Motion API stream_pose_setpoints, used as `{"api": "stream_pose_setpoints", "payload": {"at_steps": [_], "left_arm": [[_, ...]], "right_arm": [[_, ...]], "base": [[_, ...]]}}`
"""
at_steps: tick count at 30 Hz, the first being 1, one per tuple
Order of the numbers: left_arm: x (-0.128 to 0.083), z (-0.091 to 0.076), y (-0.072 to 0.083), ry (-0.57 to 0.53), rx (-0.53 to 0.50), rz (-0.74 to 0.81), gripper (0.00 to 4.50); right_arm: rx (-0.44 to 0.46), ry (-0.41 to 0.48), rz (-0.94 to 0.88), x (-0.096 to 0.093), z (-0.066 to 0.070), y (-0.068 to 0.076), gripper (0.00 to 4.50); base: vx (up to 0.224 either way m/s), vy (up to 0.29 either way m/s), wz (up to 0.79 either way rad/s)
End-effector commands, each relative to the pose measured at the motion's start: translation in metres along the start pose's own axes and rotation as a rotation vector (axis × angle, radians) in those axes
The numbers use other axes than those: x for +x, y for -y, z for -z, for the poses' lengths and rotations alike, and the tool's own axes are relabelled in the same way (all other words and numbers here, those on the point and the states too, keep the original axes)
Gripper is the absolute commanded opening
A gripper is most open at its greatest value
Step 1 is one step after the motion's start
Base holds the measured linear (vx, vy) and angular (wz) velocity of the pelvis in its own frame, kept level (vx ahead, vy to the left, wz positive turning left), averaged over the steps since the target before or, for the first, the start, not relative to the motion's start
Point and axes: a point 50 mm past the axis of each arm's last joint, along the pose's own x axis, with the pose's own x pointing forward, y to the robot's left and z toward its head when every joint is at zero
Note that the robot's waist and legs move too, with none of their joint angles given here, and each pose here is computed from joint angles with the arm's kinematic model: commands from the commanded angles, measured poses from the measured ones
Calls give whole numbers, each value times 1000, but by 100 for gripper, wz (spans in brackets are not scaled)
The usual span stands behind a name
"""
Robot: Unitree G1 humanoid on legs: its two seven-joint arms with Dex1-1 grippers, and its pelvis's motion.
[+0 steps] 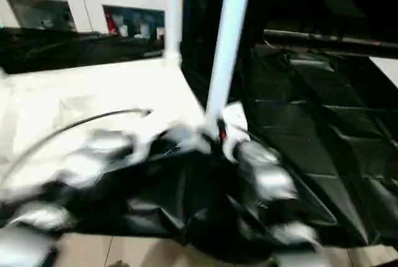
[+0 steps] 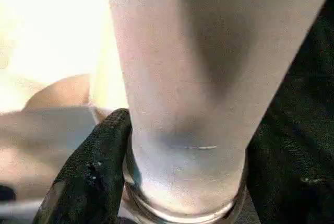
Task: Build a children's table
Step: Rotate leg to tighten
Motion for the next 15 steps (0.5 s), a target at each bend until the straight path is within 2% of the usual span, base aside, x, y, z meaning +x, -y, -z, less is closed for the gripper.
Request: {"api": "stream_pose_setpoints", "payload": {"at_steps": [1,2,3,4,5,6,8,11,15], "left_arm": [[12,-12,8,56,-34,-38,0],[15,-14,11,64,-32,-27,0],[17,-15,14,67,-28,-14,0],[17,-14,14,67,-26,-10,0],[16,-14,13,66,-26,-11,0],[14,-12,11,66,-26,-15,0],[14,-11,9,65,-26,-17,0],[9,-9,5,74,-19,-5,0],[0,-5,-1,80,-7,17,0]], "right_arm": [[21,-64,-121,5,17,-36,272],[-13,-51,-159,6,14,-43,272],[-25,-35,-183,6,12,-46,306],[-13,-30,-187,6,11,-46,306],[5,-26,-185,7,10,-45,326],[-5,-21,-201,6,9,-42,342],[-11,-19,-208,6,9,-42,345],[-39,-19,-255,3,8,-38,386],[-96,-24,-353,-5,6,-28,386]], "base": [[0,0,0],[0,0,0],[0,0,0],[0,0,0],[0,0,0],[0,0,0],[0,0,0],[0,0,0],[0,0,0]]}}
